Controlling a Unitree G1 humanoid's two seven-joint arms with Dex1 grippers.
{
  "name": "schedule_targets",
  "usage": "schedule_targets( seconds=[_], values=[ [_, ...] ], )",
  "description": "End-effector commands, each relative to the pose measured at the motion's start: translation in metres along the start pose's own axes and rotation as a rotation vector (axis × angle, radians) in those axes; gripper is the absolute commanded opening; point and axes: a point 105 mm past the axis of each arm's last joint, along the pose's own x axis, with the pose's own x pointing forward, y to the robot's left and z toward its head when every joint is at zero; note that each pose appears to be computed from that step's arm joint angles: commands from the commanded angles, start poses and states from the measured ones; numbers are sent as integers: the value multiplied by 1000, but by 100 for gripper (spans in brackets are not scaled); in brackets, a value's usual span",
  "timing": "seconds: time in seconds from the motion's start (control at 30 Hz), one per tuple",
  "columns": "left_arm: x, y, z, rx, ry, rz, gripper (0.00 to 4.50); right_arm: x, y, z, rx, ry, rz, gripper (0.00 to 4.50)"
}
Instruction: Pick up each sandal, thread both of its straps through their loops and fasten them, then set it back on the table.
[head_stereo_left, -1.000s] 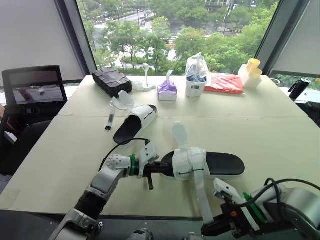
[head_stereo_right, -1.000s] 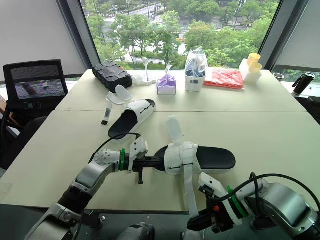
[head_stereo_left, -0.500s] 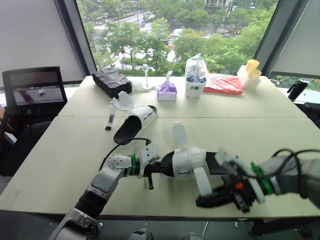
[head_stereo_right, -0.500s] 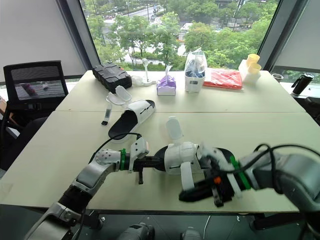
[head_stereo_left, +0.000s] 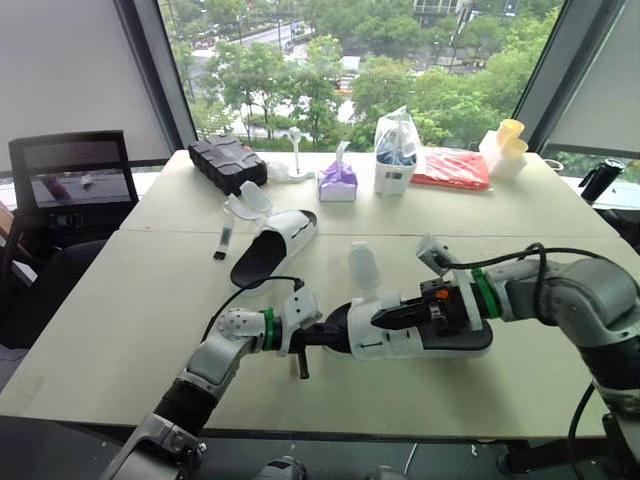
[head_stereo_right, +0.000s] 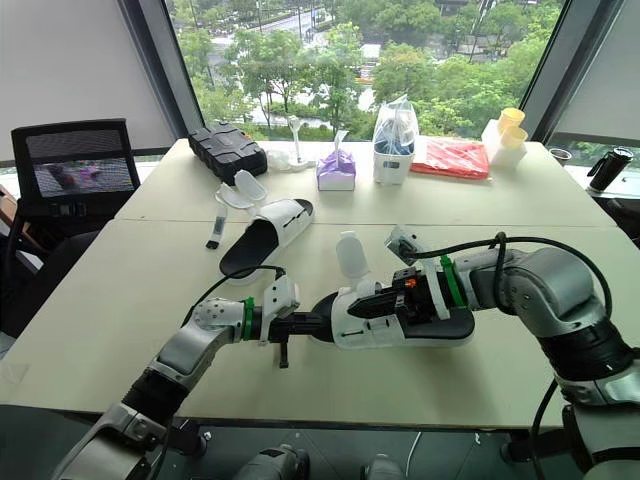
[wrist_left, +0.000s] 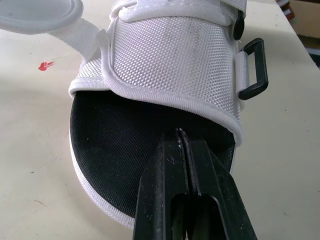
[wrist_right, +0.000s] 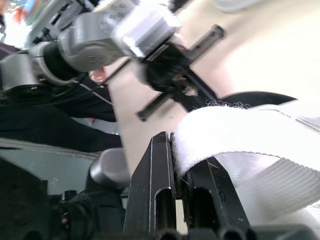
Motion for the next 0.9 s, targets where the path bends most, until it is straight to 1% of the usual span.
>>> schedule_targets(
  seconds=[0.03,0.13,0.17,0.23,0.3,0.33,0.37,0.5,0.63,0.9],
  values=[
    [-1,-5,-41,-83,140,17,0,-4,-21,1,-4,-30,-81,5],
    [-2,-6,-41,-84,139,18,0,-4,-27,0,7,-40,-105,110],
    [-2,-7,-41,-84,139,19,0,-4,-29,0,11,-42,-113,158],
    [-2,-7,-41,-83,138,19,0,-4,-33,-1,14,-44,-126,270],
    [-2,-8,-41,-83,138,18,0,-4,-38,-2,22,-47,-146,369],
    [-2,-7,-40,-82,138,18,0,-4,-42,-2,24,-51,-160,425],
    [-2,-7,-40,-82,138,19,0,-4,-45,-1,26,-57,-174,442],
    [-2,-7,-40,-81,138,19,0,-6,-59,3,45,-82,-226,442],
    [-3,-8,-40,-82,139,17,0,-6,-75,3,43,-67,-284,442],
    [-2,-8,-40,-81,137,17,0,-2,-96,4,8,-44,-349,442]
  ],
)
